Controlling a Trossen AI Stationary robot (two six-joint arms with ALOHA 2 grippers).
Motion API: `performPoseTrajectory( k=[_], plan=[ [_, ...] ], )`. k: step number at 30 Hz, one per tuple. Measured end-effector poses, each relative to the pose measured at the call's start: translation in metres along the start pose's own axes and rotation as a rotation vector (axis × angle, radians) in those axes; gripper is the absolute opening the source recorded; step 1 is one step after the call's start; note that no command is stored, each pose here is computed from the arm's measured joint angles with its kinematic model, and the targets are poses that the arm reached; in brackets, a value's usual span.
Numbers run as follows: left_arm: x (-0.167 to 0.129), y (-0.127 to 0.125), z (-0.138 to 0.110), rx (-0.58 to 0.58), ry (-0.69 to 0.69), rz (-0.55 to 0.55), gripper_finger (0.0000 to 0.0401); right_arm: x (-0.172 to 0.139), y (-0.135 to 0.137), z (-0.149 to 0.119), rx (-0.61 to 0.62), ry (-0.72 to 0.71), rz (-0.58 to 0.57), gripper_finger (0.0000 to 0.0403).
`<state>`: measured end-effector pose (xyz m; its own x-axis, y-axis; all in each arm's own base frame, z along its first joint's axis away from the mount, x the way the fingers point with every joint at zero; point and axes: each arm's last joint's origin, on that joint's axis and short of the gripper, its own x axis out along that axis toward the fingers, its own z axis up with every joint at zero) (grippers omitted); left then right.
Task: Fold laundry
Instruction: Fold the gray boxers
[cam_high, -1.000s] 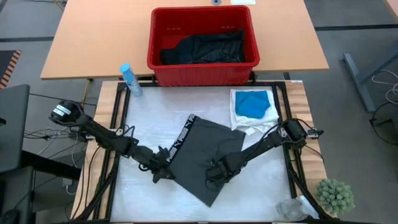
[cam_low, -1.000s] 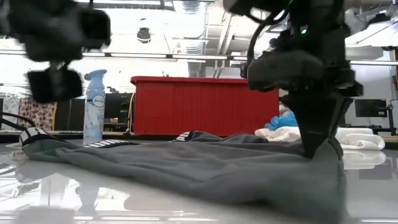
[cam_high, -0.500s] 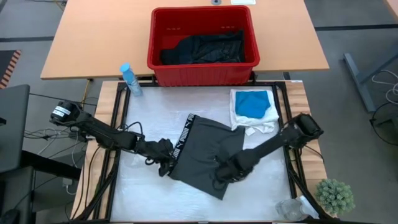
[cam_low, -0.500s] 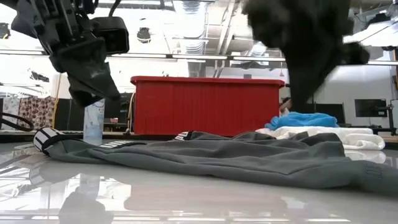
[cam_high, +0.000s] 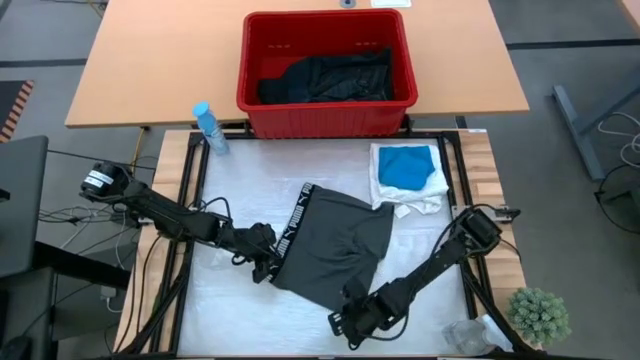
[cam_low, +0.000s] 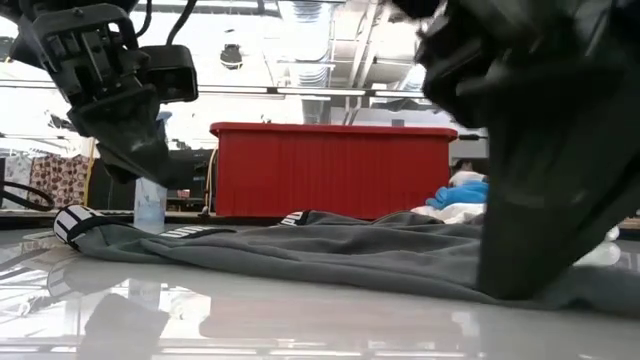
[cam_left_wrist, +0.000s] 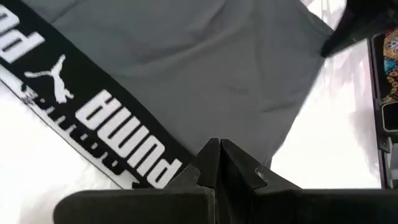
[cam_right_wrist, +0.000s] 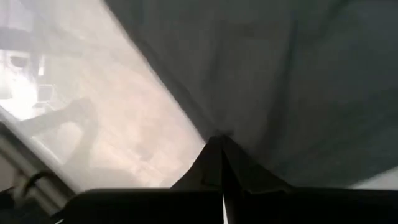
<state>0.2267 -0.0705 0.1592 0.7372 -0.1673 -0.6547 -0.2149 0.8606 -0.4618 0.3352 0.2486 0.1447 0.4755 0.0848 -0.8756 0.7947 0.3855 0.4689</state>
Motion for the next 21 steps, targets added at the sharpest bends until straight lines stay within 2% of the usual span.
performPoseTrajectory(
  k=[12, 16, 21],
  plan=[
    [0.000, 0.001, 0.002, -0.012, -0.061, 0.052, 0.0000, -0.010, -0.017, -0.052, 0.087, 0.091, -0.061, 0.0016],
    [0.000, -0.002, 0.006, -0.010, -0.103, 0.025, 0.0000, -0.013, -0.020, -0.058, 0.121, 0.096, -0.075, 0.0016],
    [-0.001, 0.001, 0.021, 0.004, -0.225, 0.029, 0.0000, -0.020, -0.023, -0.064, 0.123, 0.082, -0.067, 0.0026]
  ],
)
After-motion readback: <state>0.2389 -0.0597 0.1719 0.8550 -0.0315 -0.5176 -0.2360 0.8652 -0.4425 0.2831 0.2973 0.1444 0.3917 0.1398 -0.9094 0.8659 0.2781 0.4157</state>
